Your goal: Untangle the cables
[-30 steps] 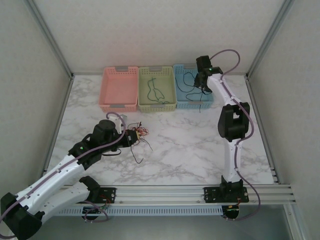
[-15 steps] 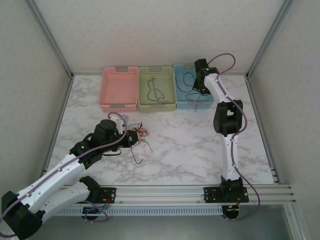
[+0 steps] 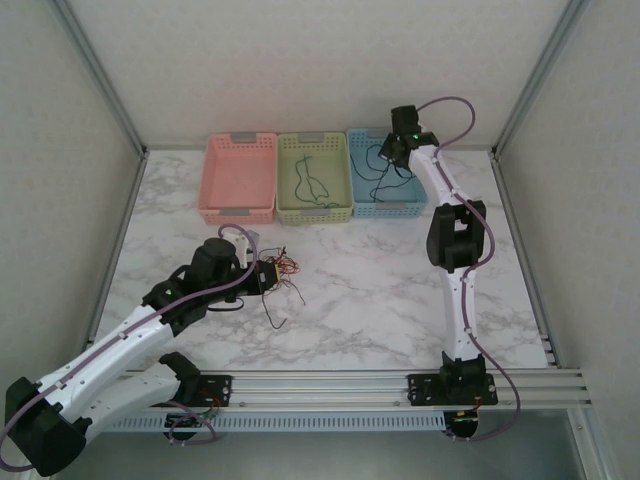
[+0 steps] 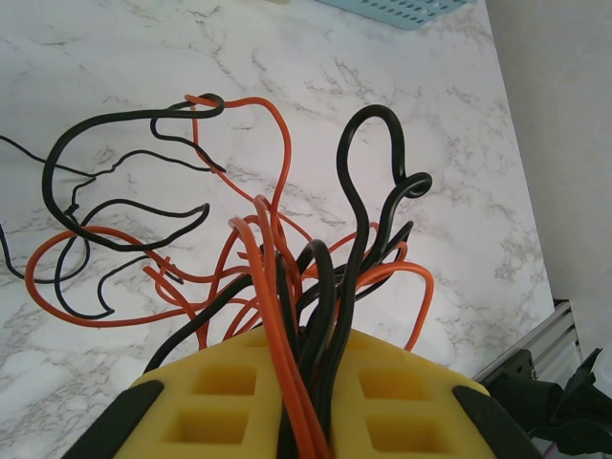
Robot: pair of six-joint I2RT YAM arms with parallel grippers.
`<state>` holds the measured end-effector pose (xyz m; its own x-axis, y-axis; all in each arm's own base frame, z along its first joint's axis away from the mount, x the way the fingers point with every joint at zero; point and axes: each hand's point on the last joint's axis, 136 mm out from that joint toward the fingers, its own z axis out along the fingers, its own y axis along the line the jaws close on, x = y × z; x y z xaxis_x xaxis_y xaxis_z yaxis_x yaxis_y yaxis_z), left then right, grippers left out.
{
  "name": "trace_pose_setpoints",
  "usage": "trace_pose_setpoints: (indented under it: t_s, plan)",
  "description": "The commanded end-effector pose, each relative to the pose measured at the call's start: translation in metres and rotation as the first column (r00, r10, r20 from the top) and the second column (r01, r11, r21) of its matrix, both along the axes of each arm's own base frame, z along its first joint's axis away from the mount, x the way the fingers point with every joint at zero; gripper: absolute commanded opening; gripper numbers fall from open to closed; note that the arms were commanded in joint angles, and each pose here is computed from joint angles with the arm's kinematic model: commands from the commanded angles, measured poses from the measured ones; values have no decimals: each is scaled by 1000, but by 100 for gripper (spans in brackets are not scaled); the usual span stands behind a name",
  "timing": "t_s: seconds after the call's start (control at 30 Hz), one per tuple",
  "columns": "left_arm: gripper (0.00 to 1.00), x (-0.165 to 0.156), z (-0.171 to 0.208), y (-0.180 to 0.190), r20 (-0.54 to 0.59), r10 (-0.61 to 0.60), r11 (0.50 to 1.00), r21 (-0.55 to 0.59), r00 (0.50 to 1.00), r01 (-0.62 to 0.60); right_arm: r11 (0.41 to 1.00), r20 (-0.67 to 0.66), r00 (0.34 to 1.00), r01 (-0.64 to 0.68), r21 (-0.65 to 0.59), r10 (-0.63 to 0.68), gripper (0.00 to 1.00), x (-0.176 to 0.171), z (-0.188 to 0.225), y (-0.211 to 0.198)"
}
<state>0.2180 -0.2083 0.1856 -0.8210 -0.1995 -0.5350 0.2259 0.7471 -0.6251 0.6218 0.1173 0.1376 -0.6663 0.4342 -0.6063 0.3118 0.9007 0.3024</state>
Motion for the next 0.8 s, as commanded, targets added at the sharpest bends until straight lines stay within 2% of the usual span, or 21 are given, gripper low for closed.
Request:
trace_pose_setpoints:
  t_s: [0.0, 0.23, 0.27, 0.33, 0.4, 0.47, 0.57, 0.67, 0.77]
  plan:
    - [0, 1, 7, 0, 17, -10, 1000, -5, 1000, 11, 999, 45, 999, 27, 39, -29, 0, 17, -8, 7]
    - [0, 3, 10, -1, 21, -9, 1000, -9, 1000, 9, 999, -7, 1000, -14, 30, 14, 0, 6, -32, 20]
    - [0, 3, 10, -2, 21, -10, 1000, -8, 1000, 10, 999, -7, 1000, -27, 29, 27, 3, 2, -32, 23]
    - [0, 4, 10, -3, 21, -12, 1000, -10, 1000, 12, 998, 0, 998, -55, 36, 55, 18, -4, -26, 27]
    - [0, 5, 10, -4, 19, -15, 1000, -12, 1000, 15, 995, 19, 996, -88, 50, 87, 36, -11, -12, 32]
    - [0, 5, 11, -5, 18, -16, 1000, -19, 1000, 16, 993, 43, 993, -108, 37, 106, 46, -19, 5, 33]
    - [0, 5, 13, -7, 18, -20, 999, -32, 1000, 21, 993, 78, 990, -116, 11, 115, 51, -36, 40, 29]
    - [0, 4, 14, -8, 20, -21, 999, -43, 1000, 21, 993, 118, 987, -113, 29, 109, 52, -63, 72, 23]
    - [0, 3, 15, -7, 23, -19, 999, -48, 1000, 20, 980, 187, 968, -185, 76, 168, 52, -100, 99, 31]
